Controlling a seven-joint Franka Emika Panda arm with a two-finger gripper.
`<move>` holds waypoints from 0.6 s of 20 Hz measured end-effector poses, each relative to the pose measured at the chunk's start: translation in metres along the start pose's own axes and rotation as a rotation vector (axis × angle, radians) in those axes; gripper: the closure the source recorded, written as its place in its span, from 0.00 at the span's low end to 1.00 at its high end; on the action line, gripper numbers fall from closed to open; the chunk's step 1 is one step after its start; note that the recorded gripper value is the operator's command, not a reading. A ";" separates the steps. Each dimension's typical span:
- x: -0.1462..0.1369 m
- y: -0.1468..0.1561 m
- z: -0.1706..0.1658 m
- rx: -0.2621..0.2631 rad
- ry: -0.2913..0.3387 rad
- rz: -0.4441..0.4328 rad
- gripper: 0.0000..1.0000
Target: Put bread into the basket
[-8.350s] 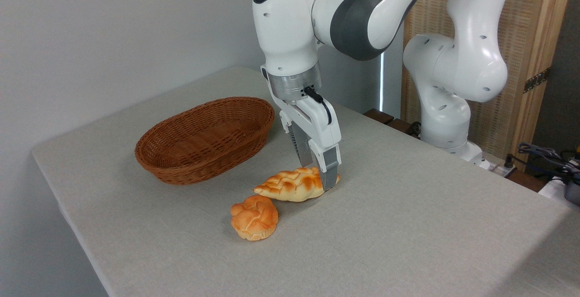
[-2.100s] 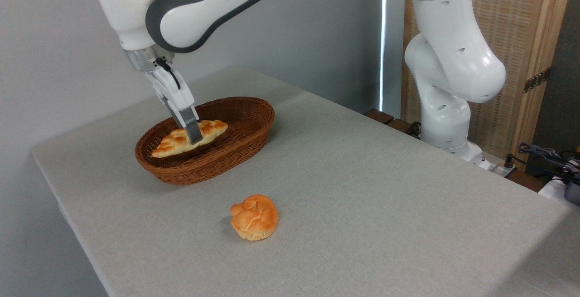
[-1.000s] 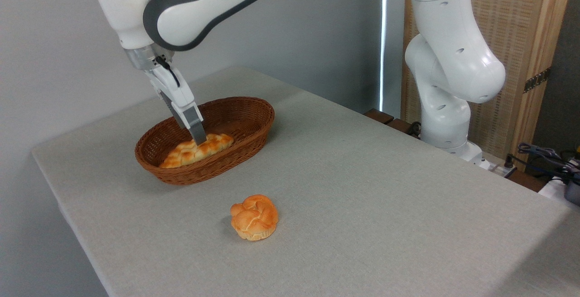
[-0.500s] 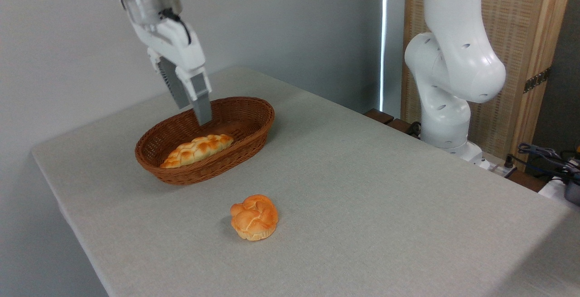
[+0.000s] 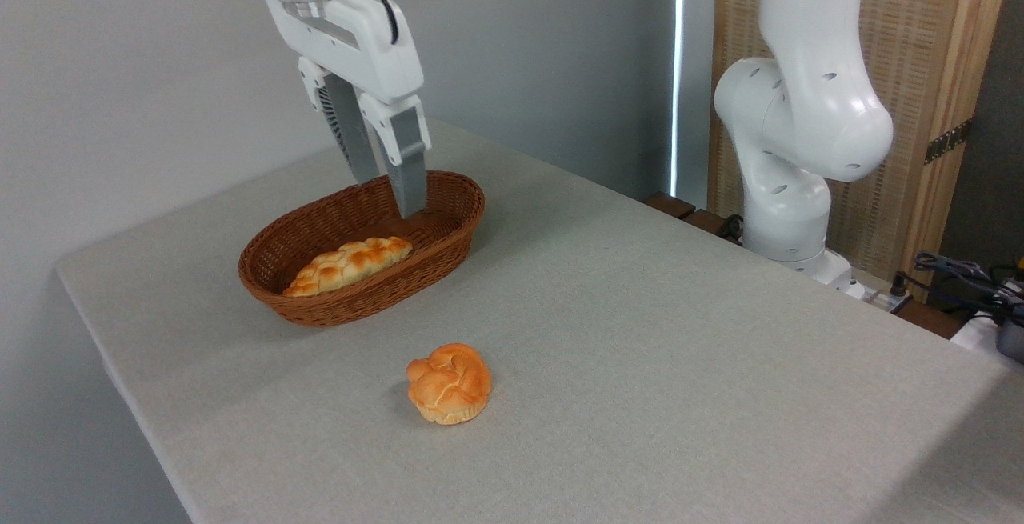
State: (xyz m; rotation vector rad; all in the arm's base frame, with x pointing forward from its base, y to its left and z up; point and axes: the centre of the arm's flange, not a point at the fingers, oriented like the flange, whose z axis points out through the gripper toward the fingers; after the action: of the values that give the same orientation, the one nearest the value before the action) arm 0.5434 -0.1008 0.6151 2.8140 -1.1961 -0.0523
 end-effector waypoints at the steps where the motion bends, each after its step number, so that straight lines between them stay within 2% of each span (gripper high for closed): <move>1: -0.007 -0.008 -0.002 0.002 0.001 -0.002 0.00; 5: -0.036 -0.035 -0.014 0.038 -0.001 0.016 0.00; 12: -0.036 -0.049 -0.008 0.082 0.040 0.003 0.00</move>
State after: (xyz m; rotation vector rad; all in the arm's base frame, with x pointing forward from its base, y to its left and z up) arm 0.5541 -0.0411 0.6191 2.8681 -1.2216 0.0536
